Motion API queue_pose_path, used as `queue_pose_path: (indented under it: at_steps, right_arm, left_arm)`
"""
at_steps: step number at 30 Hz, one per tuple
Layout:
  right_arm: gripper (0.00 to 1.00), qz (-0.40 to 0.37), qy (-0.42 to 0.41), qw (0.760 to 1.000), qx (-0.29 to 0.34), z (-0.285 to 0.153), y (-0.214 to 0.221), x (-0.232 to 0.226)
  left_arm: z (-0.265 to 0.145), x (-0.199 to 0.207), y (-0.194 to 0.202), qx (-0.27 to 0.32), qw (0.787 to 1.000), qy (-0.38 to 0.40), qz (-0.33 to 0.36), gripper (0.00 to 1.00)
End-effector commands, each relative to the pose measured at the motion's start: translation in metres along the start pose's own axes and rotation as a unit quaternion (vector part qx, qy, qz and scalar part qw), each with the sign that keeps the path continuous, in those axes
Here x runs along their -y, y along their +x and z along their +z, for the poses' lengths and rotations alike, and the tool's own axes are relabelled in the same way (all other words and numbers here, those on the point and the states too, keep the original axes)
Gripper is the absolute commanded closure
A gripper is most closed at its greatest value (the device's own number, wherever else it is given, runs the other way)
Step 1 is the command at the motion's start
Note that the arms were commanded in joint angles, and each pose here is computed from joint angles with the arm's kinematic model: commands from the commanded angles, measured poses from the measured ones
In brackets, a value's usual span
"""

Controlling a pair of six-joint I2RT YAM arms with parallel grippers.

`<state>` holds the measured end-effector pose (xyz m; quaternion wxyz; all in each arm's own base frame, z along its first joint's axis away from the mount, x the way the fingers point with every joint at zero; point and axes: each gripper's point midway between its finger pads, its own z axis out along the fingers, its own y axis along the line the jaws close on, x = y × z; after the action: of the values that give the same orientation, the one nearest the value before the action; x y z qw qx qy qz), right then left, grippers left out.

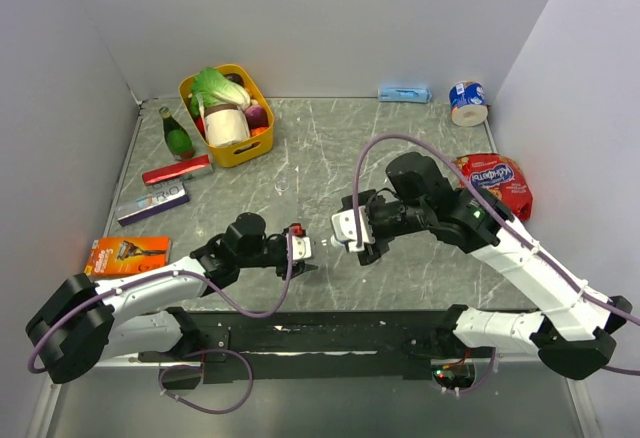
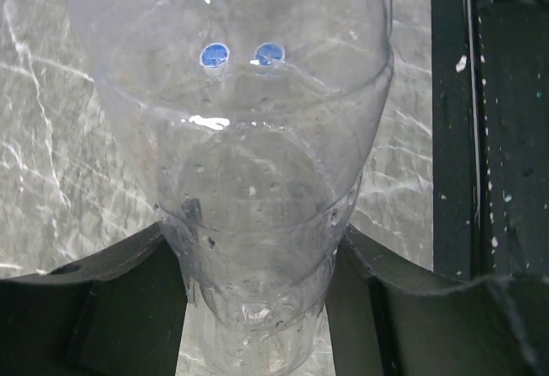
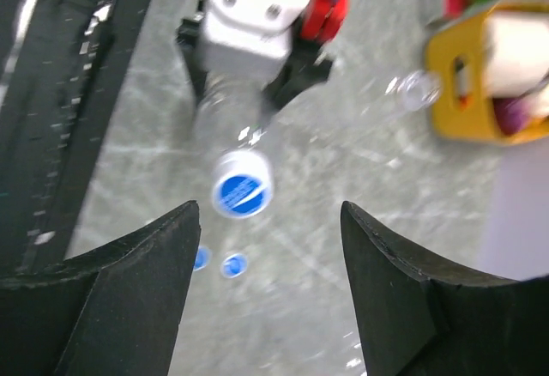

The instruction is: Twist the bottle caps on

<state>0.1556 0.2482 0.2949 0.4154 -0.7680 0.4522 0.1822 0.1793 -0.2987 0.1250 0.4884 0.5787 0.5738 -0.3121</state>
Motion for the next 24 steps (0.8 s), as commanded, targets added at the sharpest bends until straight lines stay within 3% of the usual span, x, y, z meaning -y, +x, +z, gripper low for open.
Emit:
queue_pose_path:
  at_steps: [1,10,24]
  right_arm:
    - [0.28,-0.095,0.011,0.995,0.022,0.009,-0.014,0.011]
    - [0.32,-0.127,-0.072,0.989,0.018,0.012,-0.006,-0.023]
    - [0.48,-0.116,-0.065,0.991,0.011,0.03,0.004,-0.024]
  left_arm:
    - [0.0,-0.004,-0.028,0.041,0.997,0.017,0.061,0.99]
    - [-0.002,-0.008,-0.032,0.046,0.997,0.006,0.057,0.99]
    - [-0.001,-0.012,-0.04,0.066,0.996,-0.007,0.06,0.99]
